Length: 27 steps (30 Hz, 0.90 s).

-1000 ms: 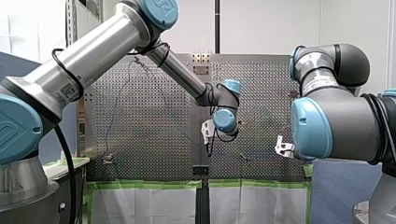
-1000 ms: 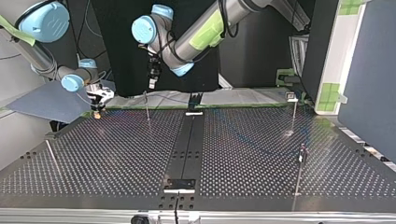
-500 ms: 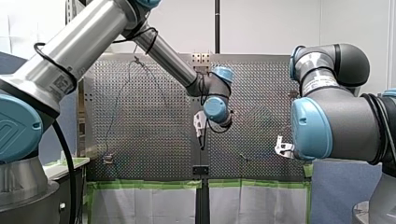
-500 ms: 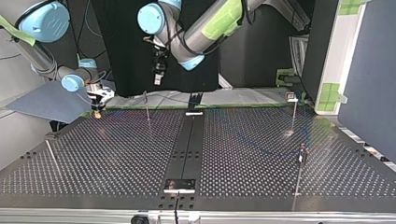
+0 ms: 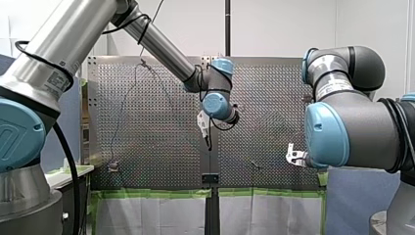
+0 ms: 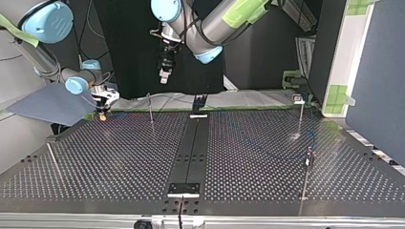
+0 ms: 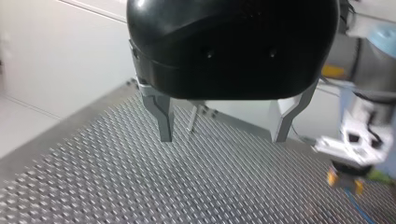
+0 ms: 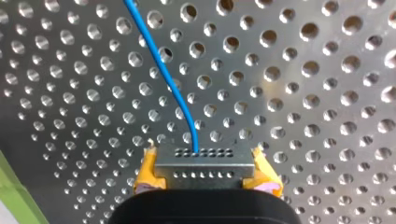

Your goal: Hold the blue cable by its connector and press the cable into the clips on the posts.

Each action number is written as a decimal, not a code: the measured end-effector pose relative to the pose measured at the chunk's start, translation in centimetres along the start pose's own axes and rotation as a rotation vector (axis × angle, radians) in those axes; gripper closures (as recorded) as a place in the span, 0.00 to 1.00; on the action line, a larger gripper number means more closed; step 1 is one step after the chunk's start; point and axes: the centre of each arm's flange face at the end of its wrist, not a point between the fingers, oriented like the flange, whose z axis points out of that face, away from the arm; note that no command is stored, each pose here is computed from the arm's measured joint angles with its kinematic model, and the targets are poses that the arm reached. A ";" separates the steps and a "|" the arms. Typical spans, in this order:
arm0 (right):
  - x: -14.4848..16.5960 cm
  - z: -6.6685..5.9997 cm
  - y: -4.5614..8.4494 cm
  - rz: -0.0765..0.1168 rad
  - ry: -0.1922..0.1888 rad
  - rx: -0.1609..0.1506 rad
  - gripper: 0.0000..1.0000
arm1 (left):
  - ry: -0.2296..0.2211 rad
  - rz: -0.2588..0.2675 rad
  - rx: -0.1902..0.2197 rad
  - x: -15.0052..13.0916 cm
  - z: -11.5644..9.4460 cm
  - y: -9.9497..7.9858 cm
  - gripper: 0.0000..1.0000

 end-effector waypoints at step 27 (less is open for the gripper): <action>-0.1 0.1 -0.8 -0.016 -0.002 0.006 1.00 | -0.173 -0.211 0.141 -5.9 -7.0 1.2 0.00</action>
